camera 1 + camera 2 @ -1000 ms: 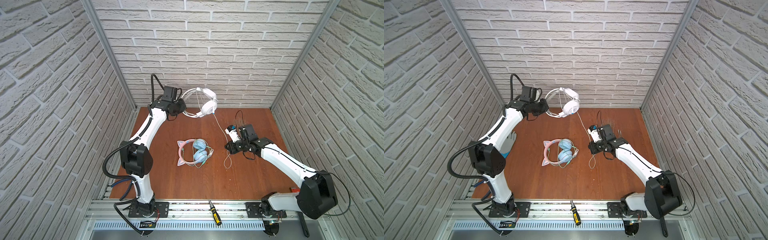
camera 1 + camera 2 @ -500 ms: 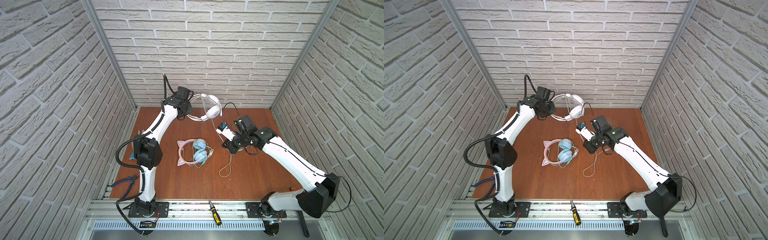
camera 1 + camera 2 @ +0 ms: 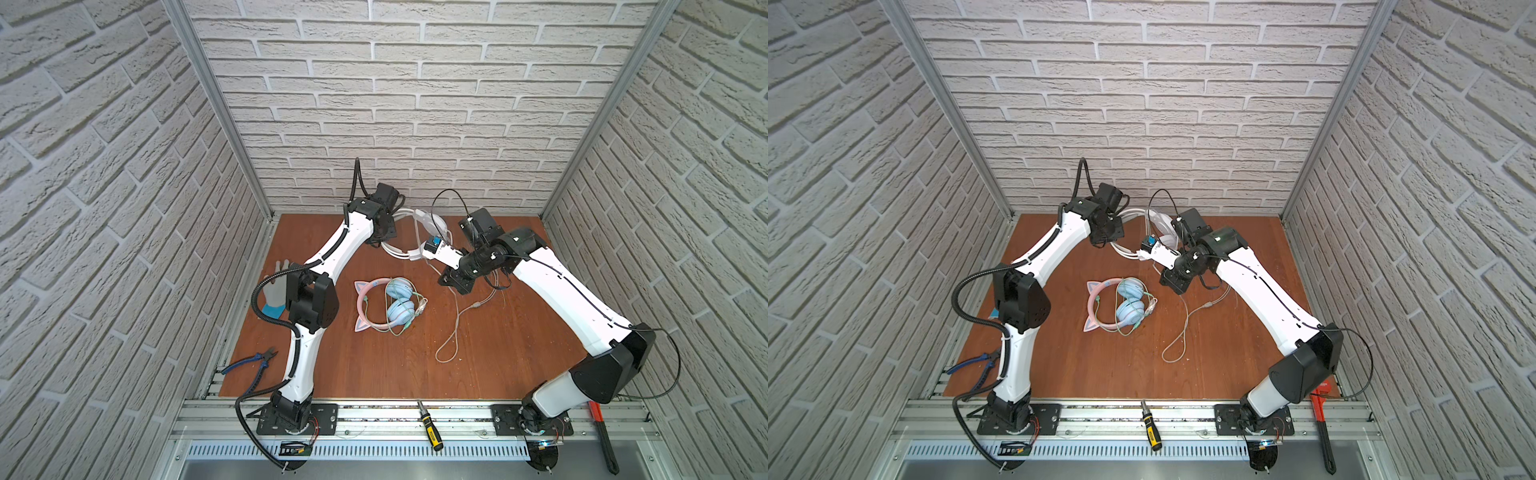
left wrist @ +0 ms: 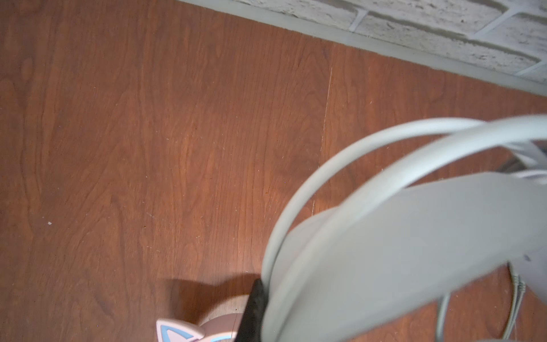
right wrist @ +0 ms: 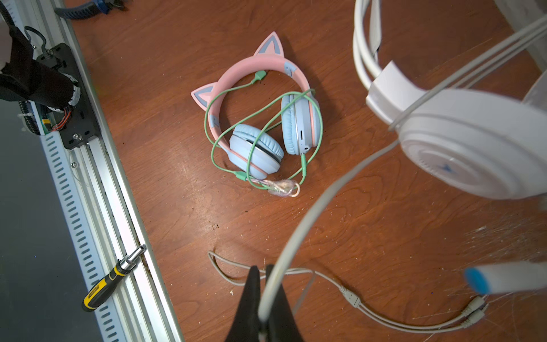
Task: Wrap the headphones
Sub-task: 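Carry the grey cable back up over the white headband toward the left gripper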
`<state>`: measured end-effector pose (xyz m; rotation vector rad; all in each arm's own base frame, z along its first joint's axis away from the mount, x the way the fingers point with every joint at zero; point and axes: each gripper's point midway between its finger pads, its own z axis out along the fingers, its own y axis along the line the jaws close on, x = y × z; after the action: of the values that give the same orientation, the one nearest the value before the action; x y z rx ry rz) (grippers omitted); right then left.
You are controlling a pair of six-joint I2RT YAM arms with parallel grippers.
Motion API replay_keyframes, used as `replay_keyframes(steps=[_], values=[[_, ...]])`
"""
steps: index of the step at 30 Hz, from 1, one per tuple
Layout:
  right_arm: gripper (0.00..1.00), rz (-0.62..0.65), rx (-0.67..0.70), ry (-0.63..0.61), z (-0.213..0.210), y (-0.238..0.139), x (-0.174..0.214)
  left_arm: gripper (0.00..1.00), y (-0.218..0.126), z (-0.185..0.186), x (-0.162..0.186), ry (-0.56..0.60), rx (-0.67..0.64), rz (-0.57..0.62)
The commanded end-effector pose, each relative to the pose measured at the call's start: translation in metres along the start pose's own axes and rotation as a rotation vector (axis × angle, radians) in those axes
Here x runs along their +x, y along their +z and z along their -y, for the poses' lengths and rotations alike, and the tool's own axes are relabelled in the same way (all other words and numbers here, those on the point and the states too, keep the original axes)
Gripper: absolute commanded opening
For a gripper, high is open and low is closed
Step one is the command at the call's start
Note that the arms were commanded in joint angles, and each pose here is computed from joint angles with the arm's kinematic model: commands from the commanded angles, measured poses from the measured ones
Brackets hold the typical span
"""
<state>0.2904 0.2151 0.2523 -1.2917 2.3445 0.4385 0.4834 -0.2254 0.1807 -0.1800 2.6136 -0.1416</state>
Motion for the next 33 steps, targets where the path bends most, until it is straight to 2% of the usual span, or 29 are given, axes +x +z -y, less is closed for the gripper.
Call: replay_keyframes(steps=[1, 12, 24, 33], values=[[0.05, 0.005, 0.029, -0.042, 0.004, -0.010, -0.011, 0.00, -0.008, 0.008, -0.005, 0.057, 0.016, 0.019], [0.06, -0.102, 0.177, -0.058, 0.034, -0.032, -0.015, 0.00, -0.005, 0.009, 0.010, 0.254, -0.022, -0.021], [0.06, -0.105, 0.341, -0.037, 0.091, -0.029, -0.027, 0.00, -0.016, 0.041, 0.026, 0.483, 0.084, -0.035], [0.06, -0.090, 0.370, 0.062, 0.144, -0.010, -0.024, 0.00, -0.033, 0.063, 0.034, 0.553, 0.206, -0.024]])
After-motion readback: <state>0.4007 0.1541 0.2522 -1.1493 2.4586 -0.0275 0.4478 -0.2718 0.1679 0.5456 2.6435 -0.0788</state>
